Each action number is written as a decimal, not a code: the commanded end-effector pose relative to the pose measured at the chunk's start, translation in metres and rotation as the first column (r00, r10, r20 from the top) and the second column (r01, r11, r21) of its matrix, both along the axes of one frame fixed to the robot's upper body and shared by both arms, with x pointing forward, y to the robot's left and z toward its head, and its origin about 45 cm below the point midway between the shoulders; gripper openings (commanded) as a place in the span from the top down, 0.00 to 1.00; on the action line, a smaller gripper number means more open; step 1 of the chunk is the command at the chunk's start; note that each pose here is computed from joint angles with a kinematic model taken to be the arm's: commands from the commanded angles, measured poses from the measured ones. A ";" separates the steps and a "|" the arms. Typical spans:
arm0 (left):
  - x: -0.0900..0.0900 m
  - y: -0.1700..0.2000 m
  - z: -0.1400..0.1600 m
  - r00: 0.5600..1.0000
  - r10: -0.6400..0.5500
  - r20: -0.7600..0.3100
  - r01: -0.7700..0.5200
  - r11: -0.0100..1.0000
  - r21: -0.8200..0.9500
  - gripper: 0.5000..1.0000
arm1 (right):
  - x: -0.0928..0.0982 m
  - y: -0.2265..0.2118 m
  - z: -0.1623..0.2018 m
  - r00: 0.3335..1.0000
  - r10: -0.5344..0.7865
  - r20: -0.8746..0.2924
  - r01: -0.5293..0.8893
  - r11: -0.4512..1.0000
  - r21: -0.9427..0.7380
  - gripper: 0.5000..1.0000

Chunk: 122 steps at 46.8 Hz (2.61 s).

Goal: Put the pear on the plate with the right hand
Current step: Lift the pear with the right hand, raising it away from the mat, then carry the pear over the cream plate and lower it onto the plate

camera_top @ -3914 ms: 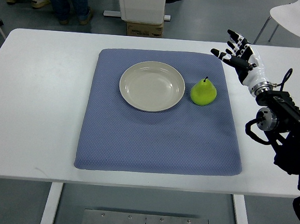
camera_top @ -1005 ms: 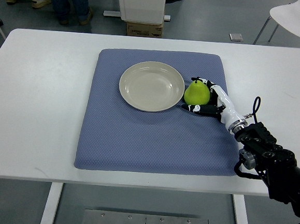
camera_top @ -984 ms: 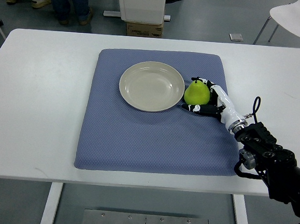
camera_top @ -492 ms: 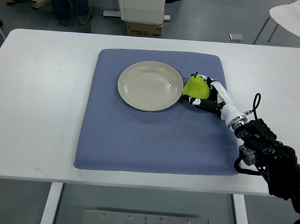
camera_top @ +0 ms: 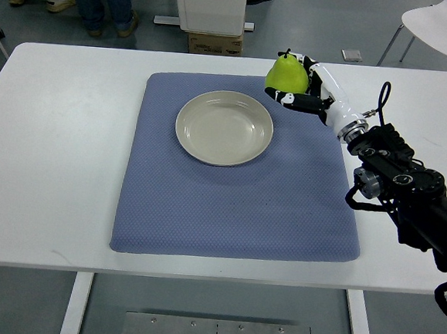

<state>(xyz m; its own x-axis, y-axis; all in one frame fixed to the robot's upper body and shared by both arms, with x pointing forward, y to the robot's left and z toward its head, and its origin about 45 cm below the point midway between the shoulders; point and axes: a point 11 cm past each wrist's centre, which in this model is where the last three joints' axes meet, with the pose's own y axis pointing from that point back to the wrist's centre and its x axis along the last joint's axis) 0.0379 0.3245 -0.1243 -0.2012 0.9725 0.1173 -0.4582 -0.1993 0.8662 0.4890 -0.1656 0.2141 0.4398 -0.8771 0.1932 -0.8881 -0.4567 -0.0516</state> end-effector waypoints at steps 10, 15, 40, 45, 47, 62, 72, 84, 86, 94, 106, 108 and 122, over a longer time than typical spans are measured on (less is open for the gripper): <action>0.000 0.000 0.000 1.000 0.000 0.000 0.000 1.000 0.001 0.00 | 0.006 0.005 0.009 1.000 0.004 -0.009 -0.004 1.000 -0.019 1.00; 0.000 0.000 0.000 1.000 0.000 0.000 0.000 1.000 -0.001 0.00 | 0.009 0.007 0.014 1.000 0.005 -0.009 -0.006 1.000 -0.029 1.00; 0.000 0.000 0.000 1.000 0.000 0.000 0.000 1.000 0.001 0.00 | -0.006 0.041 0.007 0.991 0.119 -0.064 -0.122 0.992 -0.040 1.00; 0.000 0.000 0.000 1.000 0.000 0.000 0.000 1.000 -0.001 0.00 | -0.013 0.052 0.004 0.985 0.158 -0.073 -0.161 0.986 -0.035 1.00; 0.000 0.000 0.000 1.000 0.000 0.000 0.000 1.000 -0.001 0.00 | -0.017 0.056 0.003 0.982 0.173 -0.076 -0.176 0.984 -0.033 1.00; 0.000 0.000 0.000 1.000 0.000 0.000 0.000 1.000 0.001 0.00 | -0.040 0.072 -0.021 0.962 0.246 -0.121 -0.252 0.967 -0.033 1.00; 0.000 0.000 0.000 1.000 0.000 0.000 0.000 1.000 -0.001 0.00 | -0.046 0.069 -0.035 0.958 0.243 -0.149 -0.253 0.966 -0.049 1.00; 0.000 0.000 0.000 1.000 0.000 0.000 0.000 1.000 0.002 0.00 | -0.048 0.063 -0.044 0.963 0.216 -0.160 -0.229 0.971 -0.066 1.00; 0.000 0.000 0.000 1.000 0.000 0.000 0.000 1.000 0.001 0.00 | -0.048 0.062 -0.044 0.965 0.206 -0.159 -0.219 0.973 -0.070 1.00; 0.000 0.000 0.000 1.000 0.000 0.000 0.000 1.000 -0.001 0.00 | -0.046 0.059 -0.044 0.971 0.184 -0.151 -0.198 0.977 -0.081 0.82; 0.000 0.000 0.000 1.000 0.000 0.000 0.000 1.000 -0.001 0.00 | -0.046 0.059 -0.044 0.972 0.183 -0.149 -0.196 0.977 -0.082 0.31; 0.000 0.000 0.000 1.000 0.000 0.000 0.000 1.000 -0.001 0.00 | -0.046 0.060 -0.043 0.972 0.184 -0.148 -0.197 0.977 -0.080 0.20; 0.000 0.000 0.000 1.000 0.000 0.000 0.000 1.000 0.001 0.00 | -0.045 0.060 -0.042 0.972 0.183 -0.145 -0.196 0.977 -0.082 0.01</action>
